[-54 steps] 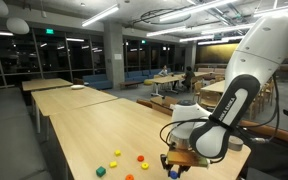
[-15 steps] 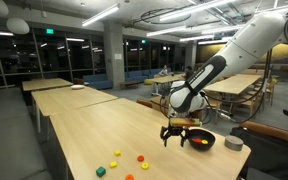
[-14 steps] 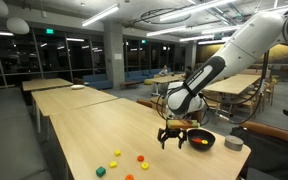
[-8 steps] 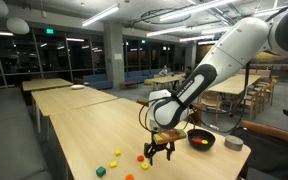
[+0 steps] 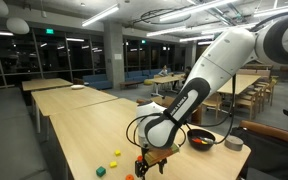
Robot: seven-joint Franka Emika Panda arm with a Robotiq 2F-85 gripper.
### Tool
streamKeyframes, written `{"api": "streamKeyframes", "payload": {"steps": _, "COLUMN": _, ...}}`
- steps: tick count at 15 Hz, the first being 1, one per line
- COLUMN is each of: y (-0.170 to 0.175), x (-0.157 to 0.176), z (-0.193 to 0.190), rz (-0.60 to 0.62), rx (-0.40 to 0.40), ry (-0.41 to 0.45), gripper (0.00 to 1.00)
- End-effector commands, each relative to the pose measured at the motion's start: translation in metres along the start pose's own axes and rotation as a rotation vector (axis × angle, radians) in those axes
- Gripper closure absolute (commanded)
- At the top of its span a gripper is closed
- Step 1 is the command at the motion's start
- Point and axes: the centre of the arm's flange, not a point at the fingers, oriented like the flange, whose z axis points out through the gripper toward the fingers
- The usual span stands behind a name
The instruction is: Put some of the rings in the bowl
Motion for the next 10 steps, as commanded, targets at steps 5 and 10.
{"api": "streamKeyframes", "payload": {"steps": 5, "y": -0.034, "x": -0.012, "z": 0.003, "rz": -0.004, "rx": 0.055, "ry": 0.115, "gripper": 0.0}}
{"api": "streamKeyframes", "payload": {"steps": 10, "y": -0.047, "x": -0.022, "z": 0.009, "rz": -0.004, "rx": 0.074, "ry": 0.124, "gripper": 0.0}}
